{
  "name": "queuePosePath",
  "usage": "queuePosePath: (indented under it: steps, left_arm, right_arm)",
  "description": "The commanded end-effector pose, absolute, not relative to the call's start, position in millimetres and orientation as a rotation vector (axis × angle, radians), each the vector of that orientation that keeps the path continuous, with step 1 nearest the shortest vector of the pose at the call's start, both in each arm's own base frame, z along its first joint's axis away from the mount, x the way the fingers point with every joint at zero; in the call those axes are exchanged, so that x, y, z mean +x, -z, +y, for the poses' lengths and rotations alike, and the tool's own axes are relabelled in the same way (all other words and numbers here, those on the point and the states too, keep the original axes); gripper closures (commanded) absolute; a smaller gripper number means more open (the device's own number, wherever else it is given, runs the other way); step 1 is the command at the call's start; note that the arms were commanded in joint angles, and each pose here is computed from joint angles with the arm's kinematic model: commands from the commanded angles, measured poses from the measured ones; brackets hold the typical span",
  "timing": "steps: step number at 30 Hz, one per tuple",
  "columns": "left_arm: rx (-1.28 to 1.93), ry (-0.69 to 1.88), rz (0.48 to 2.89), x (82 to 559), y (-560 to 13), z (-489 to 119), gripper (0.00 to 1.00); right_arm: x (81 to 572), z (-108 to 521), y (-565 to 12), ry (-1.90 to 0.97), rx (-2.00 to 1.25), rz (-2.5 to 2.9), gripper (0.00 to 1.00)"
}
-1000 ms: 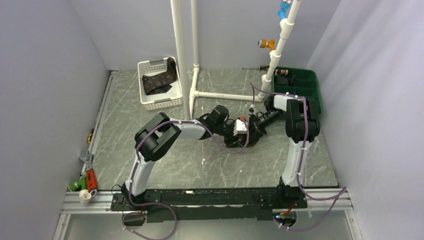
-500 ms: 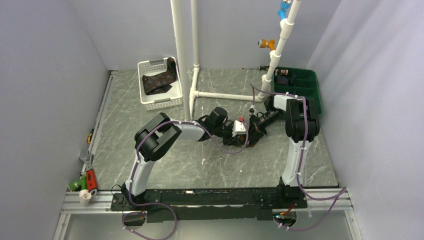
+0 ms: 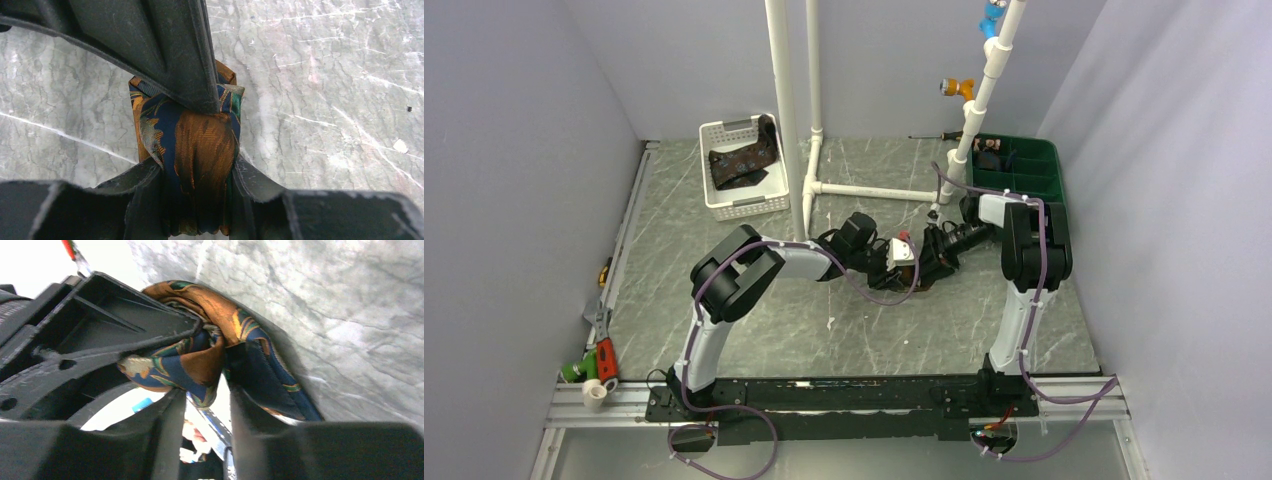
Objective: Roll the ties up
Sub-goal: Roll the tie at the center of the board.
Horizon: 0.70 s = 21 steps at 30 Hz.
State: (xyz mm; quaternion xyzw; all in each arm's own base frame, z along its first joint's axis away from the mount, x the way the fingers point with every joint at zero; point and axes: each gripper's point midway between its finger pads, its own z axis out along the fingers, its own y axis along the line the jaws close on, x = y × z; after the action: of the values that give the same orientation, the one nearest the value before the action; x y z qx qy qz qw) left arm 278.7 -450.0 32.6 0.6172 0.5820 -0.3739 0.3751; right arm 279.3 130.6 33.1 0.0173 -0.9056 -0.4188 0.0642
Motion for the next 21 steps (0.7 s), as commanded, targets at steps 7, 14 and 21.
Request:
queuePosePath:
  steps: [7, 14, 21]
  left_arm:
    - [1.599, 1.027, 1.578, 259, -24, -444, 0.53]
    - [1.507, 1.074, 1.488, 270, -58, -468, 0.36]
    - [1.520, 1.085, 1.453, 277, -57, -491, 0.42]
  right_arm:
    - [300, 110, 3, 1.037, 0.080, -2.904, 1.00]
    - [301, 80, 25, 0.722, 0.033, -2.997, 1.00]
    - [312, 72, 30, 0.639, 0.017, -3.033, 1.00]
